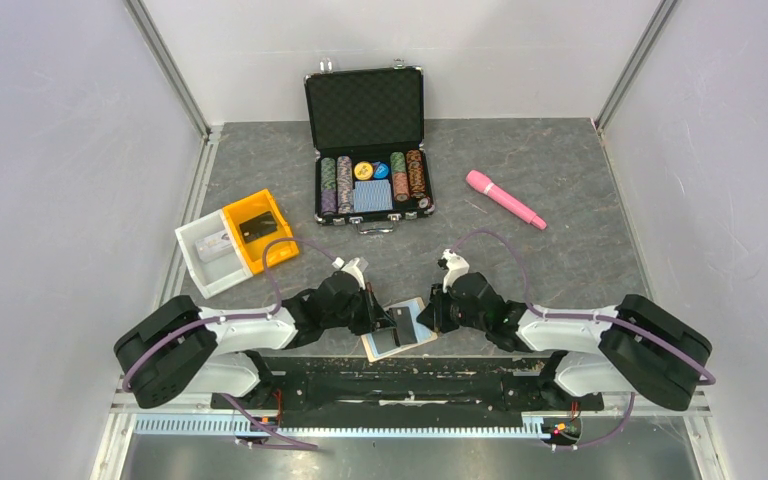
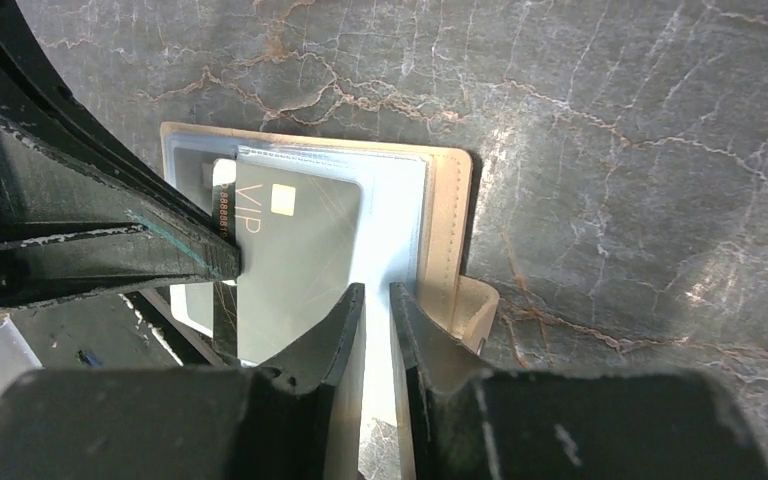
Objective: Take the credit cards out of the card holder
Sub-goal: Remove the credit card from the card holder.
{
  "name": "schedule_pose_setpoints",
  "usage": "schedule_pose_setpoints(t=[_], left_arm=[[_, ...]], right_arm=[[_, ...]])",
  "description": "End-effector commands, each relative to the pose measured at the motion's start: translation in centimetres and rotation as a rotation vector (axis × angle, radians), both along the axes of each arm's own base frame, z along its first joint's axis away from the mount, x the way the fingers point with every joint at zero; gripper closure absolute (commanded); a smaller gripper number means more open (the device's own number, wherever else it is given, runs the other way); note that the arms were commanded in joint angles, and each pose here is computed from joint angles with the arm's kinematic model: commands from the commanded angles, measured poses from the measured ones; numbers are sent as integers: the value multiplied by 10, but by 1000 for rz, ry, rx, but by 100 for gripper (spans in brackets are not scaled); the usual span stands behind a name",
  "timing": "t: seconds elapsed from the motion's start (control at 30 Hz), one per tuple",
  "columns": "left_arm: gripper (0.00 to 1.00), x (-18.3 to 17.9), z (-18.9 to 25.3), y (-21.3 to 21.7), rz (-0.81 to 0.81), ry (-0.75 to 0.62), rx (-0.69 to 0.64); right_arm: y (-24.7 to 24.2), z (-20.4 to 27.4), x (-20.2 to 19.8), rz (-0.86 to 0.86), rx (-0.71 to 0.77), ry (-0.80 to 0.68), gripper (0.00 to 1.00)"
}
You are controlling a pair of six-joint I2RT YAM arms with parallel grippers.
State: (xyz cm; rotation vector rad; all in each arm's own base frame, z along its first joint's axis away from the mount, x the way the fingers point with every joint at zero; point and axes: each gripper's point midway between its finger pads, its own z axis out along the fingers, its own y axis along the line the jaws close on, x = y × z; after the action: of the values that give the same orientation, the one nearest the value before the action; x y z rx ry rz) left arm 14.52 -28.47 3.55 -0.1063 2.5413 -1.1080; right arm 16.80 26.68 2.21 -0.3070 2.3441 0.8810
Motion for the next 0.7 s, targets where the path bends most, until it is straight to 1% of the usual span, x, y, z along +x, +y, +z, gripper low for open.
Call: schedule_pose_setpoints(t=[0.0,0.17,0.27,0.37,0.57,0.67], left_arm=[[98,1,13,-6,-41,-42,-21],[98,5,33,-18,-88,-96,-91],[98,6,39,-23,-104,-109,-130],[98,7,42,-25,-106,-106,-158],[98,10,49,-24,-87,-103,-228],[98,12,54,-23,-79,-104,-249]], right_arm=[[-1,9,5,33,-17,-55,81],[0,35,9,127,31,-181,69],[0,48,11,171,91,-190,64],[0,51,11,186,129,-179,63],[3,57,-6,236,263,-143,61],[0,57,-9,243,280,-136,61]])
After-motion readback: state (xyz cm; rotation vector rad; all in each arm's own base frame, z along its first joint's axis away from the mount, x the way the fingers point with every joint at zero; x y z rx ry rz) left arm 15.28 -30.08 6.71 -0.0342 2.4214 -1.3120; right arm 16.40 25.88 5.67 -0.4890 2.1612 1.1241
